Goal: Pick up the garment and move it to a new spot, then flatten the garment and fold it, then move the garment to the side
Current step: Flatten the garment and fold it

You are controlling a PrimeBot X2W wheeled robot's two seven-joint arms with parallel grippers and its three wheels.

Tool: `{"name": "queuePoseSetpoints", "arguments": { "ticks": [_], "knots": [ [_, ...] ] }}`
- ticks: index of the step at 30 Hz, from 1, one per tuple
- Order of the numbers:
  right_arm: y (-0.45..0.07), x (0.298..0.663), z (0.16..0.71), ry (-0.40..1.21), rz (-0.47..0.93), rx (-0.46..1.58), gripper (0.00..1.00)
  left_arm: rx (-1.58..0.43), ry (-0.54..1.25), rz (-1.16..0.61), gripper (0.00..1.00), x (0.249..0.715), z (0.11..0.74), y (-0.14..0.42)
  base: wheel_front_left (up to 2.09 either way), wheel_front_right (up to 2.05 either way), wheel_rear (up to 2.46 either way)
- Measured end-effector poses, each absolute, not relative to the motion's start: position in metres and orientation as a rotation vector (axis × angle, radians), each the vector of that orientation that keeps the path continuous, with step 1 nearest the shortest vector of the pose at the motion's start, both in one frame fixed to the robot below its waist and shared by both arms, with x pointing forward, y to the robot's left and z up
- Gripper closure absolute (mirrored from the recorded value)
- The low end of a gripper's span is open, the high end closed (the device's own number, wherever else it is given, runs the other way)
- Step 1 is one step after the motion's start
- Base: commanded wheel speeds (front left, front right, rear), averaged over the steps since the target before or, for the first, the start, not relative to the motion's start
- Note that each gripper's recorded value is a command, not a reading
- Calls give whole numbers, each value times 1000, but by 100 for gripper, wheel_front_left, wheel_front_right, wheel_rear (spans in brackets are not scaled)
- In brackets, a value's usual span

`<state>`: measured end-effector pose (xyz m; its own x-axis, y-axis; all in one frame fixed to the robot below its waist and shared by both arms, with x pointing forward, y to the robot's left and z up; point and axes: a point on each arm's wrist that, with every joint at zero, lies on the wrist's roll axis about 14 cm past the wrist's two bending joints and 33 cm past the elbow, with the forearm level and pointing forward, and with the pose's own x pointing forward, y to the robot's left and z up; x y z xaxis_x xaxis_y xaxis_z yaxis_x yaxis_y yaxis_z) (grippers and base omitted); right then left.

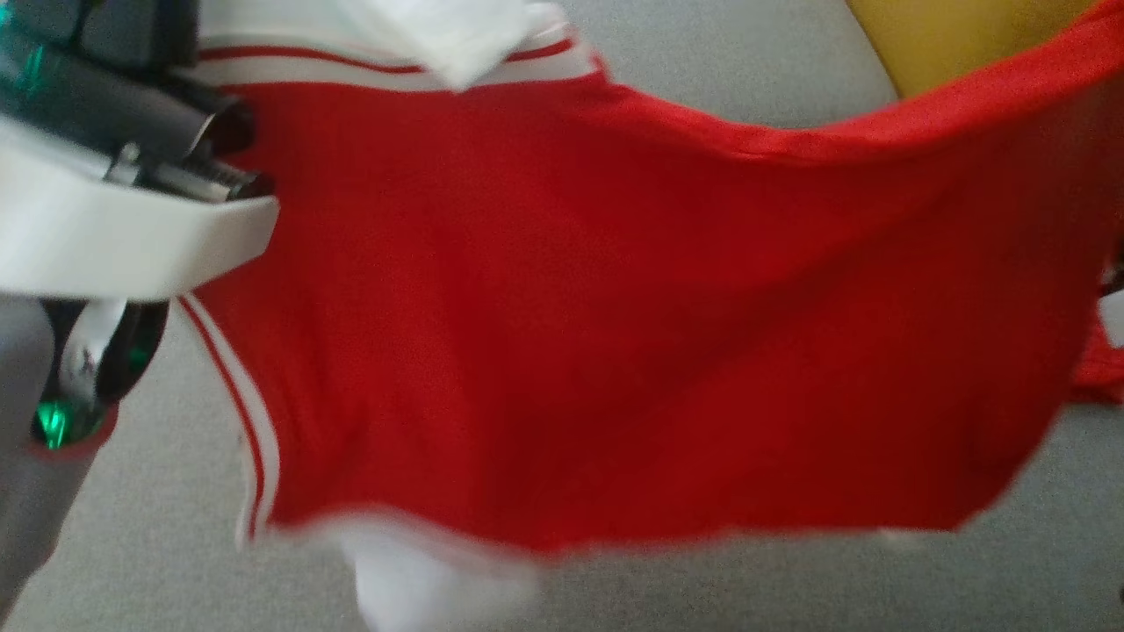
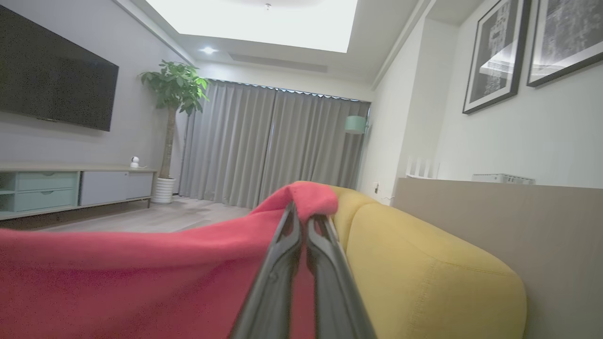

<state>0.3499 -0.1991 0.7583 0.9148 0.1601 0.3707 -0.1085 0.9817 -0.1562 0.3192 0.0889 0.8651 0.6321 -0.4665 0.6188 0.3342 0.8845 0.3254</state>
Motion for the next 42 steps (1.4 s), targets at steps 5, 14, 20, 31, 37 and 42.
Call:
{"name": "queuePoseSetpoints", "arguments": {
  "ticks": [5, 14, 20, 31, 37, 42],
  "knots": [
    [-207, 364, 744, -322, 107, -131, 100, 236, -608, -534, 100, 358, 836, 69, 0, 0, 0],
    [-204, 463, 697, -172, 104, -88, 100, 311, -416, -481, 100, 479, 797, 76, 0, 0, 0],
    [-202, 539, 718, -216, 51, -144, 100, 343, -516, -366, 100, 541, 828, 89, 0, 0, 0],
    [-183, 615, 680, -153, 40, -240, 100, 303, -464, -322, 100, 594, 781, 89, 0, 0, 0],
    [-166, 641, 573, 15, 84, -199, 100, 223, -340, -373, 100, 621, 690, 84, 0, 0, 0],
    [-151, 643, 496, 113, 125, -150, 100, 138, -175, -372, 100, 626, 590, 96, 0, 0, 0]
  ]
}}
